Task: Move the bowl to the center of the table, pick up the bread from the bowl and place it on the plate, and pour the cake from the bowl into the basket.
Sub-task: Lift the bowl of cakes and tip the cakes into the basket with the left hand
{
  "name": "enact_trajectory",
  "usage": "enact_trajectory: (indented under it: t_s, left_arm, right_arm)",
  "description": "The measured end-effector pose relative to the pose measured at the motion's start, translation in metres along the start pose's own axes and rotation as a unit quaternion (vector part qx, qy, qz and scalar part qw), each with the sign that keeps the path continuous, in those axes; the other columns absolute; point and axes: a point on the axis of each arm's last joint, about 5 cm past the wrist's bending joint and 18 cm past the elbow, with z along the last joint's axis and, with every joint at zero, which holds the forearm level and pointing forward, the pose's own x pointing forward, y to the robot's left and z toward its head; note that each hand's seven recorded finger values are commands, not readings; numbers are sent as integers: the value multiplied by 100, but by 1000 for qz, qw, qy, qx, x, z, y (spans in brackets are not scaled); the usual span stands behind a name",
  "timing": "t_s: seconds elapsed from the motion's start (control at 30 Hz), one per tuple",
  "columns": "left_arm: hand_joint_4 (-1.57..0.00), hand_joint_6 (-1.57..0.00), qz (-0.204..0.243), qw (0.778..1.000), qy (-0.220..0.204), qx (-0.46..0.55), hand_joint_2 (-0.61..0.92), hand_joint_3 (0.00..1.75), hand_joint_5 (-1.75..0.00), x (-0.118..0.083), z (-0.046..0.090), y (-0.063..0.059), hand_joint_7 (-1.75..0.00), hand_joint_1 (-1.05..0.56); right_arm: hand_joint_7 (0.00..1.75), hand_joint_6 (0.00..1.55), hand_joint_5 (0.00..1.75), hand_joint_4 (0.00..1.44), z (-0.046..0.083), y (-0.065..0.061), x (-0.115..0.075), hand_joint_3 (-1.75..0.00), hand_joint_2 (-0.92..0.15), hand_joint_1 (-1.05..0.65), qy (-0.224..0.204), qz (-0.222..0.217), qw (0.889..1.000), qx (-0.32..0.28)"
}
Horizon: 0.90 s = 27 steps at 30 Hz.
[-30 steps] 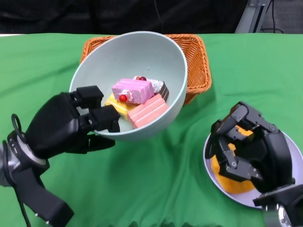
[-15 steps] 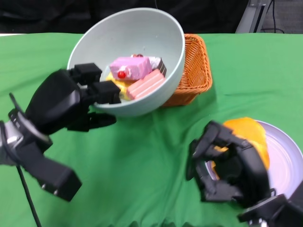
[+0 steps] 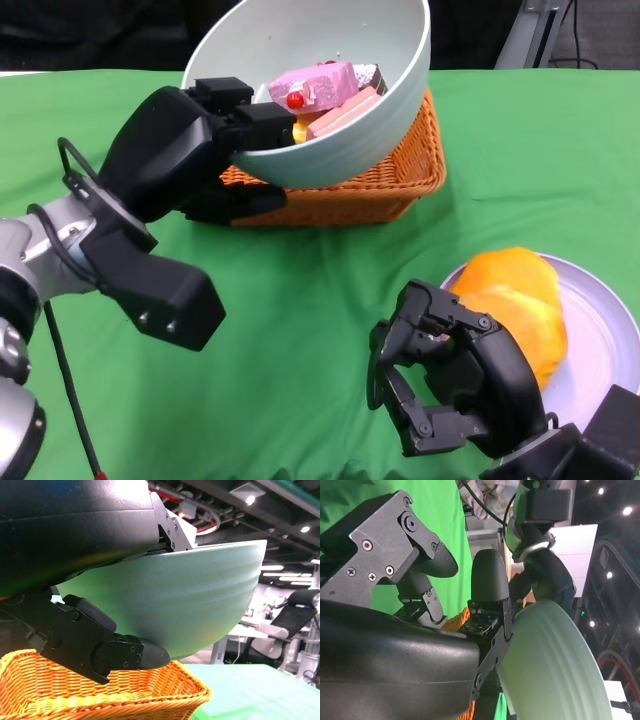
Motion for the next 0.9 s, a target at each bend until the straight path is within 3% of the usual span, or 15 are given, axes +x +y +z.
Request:
enact_trajectory:
  t_s: [0.23,0.33,0.43,0.67,0.9]
  left_arm:
    - [-71,-70,3,1000,12,-11,84,61,-173,20,2,5,-136,-16]
    - [-70,-69,-4,999,28,-31,86,61,-174,31,6,2,-136,-17]
    - [-70,-62,-12,998,44,-51,89,58,-175,39,9,-1,-150,-18]
    - [-70,-70,-34,992,81,-90,92,51,-175,53,13,-5,-135,-18]
    - [-73,-65,-52,984,120,-123,92,50,-175,63,15,-8,-147,-19]
  right_arm:
    - [155,66,175,80,-2,3,1,-147,-35,1,10,7,1000,10]
    - [155,66,175,80,-3,3,0,-147,-35,0,19,7,1000,18]
    - [154,65,175,79,-3,4,0,-145,-36,1,21,11,1000,19]
    - [154,65,175,78,-4,4,0,-142,-36,0,22,13,999,19]
    - [154,65,175,78,-7,3,-2,-139,-38,-2,28,15,999,21]
